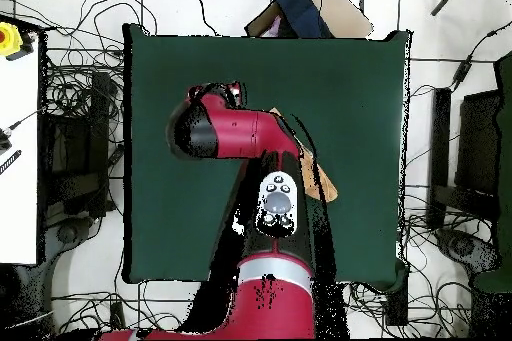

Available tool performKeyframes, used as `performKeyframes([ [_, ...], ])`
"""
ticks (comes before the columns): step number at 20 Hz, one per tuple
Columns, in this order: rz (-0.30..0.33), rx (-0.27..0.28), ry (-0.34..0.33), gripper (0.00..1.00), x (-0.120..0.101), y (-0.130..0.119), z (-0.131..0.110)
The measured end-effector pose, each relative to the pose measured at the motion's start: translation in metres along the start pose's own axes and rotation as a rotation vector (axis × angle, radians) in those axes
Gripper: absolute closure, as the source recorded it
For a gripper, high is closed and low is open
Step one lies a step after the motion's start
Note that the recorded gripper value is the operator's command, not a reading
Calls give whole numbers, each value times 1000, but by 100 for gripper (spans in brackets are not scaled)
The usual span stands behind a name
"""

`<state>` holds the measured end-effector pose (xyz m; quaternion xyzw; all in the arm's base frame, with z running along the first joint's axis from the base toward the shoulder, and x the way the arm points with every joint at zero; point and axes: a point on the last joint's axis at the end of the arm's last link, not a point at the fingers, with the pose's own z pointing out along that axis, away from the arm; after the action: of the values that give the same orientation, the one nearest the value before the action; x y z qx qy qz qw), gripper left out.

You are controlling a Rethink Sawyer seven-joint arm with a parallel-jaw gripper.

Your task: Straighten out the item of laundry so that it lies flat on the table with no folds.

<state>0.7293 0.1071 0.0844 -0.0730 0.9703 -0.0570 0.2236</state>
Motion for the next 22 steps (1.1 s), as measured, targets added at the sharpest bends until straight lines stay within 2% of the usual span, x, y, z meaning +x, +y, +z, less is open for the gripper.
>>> performKeyframes([
  [5,17,-4,75,0,-10,-16,6],
  [8,50,0,135,0,-10,-44,6],
  [11,74,10,166,0,-9,-70,7],
  [15,90,32,181,0,0,-101,10],
  [18,95,41,195,0,16,-118,15],
  [22,87,42,197,0,38,-125,29],
])
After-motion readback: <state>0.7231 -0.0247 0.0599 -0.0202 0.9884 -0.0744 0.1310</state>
